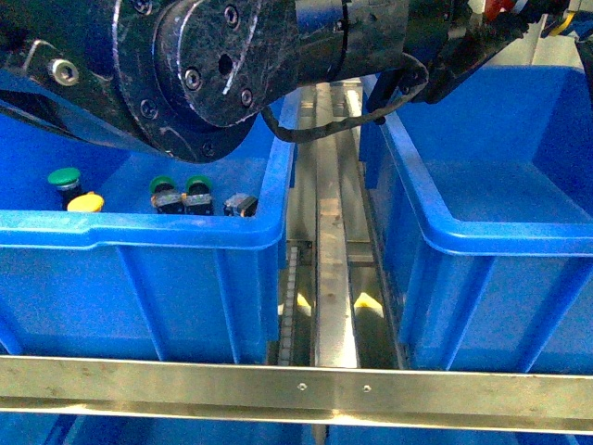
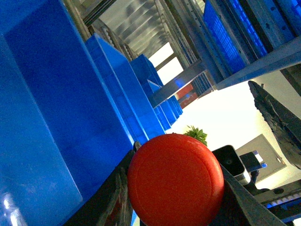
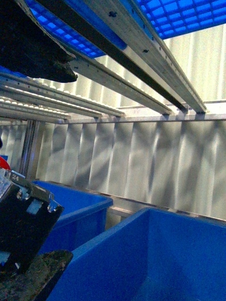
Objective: Pick red and yellow buttons and place in box
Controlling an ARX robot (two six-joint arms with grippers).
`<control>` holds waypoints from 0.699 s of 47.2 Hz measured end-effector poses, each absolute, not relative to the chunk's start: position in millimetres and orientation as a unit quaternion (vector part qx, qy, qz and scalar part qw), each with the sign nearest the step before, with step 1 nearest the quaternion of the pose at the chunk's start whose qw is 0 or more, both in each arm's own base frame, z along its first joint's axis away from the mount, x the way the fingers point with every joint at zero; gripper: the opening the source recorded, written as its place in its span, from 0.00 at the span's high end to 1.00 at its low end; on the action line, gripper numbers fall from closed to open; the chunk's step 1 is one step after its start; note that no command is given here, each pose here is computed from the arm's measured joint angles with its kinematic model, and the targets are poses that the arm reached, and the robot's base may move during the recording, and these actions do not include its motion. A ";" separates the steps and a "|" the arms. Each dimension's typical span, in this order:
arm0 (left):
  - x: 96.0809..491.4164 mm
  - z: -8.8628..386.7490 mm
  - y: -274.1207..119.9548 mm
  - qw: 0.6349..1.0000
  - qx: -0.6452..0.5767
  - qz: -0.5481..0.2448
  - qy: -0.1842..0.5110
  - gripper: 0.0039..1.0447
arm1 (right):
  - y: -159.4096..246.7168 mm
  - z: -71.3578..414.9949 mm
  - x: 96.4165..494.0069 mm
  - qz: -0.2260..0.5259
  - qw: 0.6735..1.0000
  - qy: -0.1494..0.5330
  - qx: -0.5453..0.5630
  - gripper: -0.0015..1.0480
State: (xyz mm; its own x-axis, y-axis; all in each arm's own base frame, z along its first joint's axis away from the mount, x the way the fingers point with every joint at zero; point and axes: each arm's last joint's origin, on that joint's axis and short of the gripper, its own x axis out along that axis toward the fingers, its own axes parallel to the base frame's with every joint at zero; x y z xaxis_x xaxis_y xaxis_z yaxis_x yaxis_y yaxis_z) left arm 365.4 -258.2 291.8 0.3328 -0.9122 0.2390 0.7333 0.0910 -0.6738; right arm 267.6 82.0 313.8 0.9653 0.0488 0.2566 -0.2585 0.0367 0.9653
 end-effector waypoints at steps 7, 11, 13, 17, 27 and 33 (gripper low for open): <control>366.4 291.9 -260.8 0.727 -0.368 -0.567 0.122 0.69 | 81.9 314.1 267.8 0.104 0.716 -0.077 0.686 0.08; 366.6 294.6 -262.7 0.725 -0.368 -0.570 0.119 0.69 | 81.3 313.4 268.2 0.097 0.717 -0.079 0.686 0.20; 366.4 295.5 -263.4 0.724 -0.368 -0.571 0.118 0.69 | 80.9 312.7 268.4 0.093 0.718 -0.077 0.686 0.28; 366.4 297.6 -264.2 0.723 -0.368 -0.573 0.116 0.69 | 79.5 311.3 268.7 0.090 0.718 -0.077 0.686 0.44; 365.7 295.6 -268.0 0.723 -0.368 -0.572 0.121 0.69 | 74.4 304.5 268.3 0.075 0.712 -0.071 0.694 0.61; 364.6 293.6 -271.1 0.727 -0.363 -0.568 0.129 0.69 | 72.2 300.2 267.3 0.069 0.710 -0.069 0.698 0.61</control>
State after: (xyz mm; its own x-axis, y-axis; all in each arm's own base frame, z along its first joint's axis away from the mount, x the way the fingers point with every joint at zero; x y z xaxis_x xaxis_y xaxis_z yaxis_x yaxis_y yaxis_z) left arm 364.6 -271.1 293.6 0.3209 -0.9200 0.2248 0.7327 0.0907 -0.6745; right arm 267.3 72.2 300.2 0.9809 0.0026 0.1943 -0.1944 0.0167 0.9808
